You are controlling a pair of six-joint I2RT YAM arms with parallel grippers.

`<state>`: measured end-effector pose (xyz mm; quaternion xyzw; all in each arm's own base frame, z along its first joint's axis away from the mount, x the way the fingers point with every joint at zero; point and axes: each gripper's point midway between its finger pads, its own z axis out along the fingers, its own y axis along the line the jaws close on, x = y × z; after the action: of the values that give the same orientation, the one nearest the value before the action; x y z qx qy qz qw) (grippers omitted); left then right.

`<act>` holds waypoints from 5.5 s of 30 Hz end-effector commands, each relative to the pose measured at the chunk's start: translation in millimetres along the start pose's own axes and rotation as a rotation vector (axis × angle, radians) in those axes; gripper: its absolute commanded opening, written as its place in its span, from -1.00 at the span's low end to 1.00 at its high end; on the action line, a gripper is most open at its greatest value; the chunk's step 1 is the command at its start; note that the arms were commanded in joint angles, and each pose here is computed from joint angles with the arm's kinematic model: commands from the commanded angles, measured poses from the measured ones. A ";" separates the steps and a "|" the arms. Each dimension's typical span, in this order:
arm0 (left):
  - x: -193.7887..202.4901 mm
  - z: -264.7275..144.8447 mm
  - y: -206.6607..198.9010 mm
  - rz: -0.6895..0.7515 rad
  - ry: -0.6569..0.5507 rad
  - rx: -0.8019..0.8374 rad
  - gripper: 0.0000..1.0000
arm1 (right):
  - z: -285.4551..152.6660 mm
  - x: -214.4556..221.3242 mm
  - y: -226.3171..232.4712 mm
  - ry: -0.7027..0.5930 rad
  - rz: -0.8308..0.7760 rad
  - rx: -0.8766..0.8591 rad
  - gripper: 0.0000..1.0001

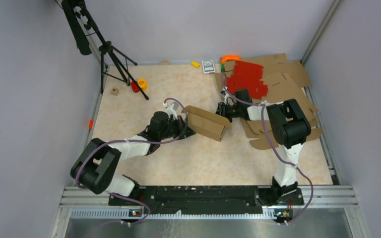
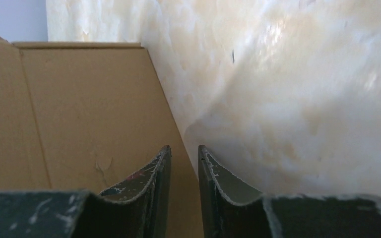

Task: Fold the paper box

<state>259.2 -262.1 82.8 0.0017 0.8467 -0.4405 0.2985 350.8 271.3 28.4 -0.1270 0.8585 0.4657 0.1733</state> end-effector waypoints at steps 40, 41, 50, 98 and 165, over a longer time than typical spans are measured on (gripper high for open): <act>-25.6 -9.1 -34.7 0.114 0.051 0.196 -0.39 | -104.3 -28.4 91.9 -0.339 -0.089 0.205 0.33; -25.3 -7.3 -37.1 0.110 0.053 0.211 -0.39 | -101.6 -29.2 99.4 -0.352 -0.078 0.153 0.43; -12.3 5.9 -63.2 0.104 0.089 0.295 -0.49 | -82.6 -40.0 122.8 -0.292 -0.065 0.047 0.76; -148.8 30.0 -53.2 0.823 0.060 0.125 0.13 | -143.4 56.1 104.1 -0.143 -0.110 0.397 0.47; -102.2 39.8 -20.8 0.638 0.240 -0.026 -1.00 | -61.0 47.6 80.6 0.084 -0.595 0.665 0.10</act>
<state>364.2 -278.6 134.8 0.3185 0.8361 -0.3149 0.3167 262.8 256.3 94.6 -0.3326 0.8925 0.0930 0.2900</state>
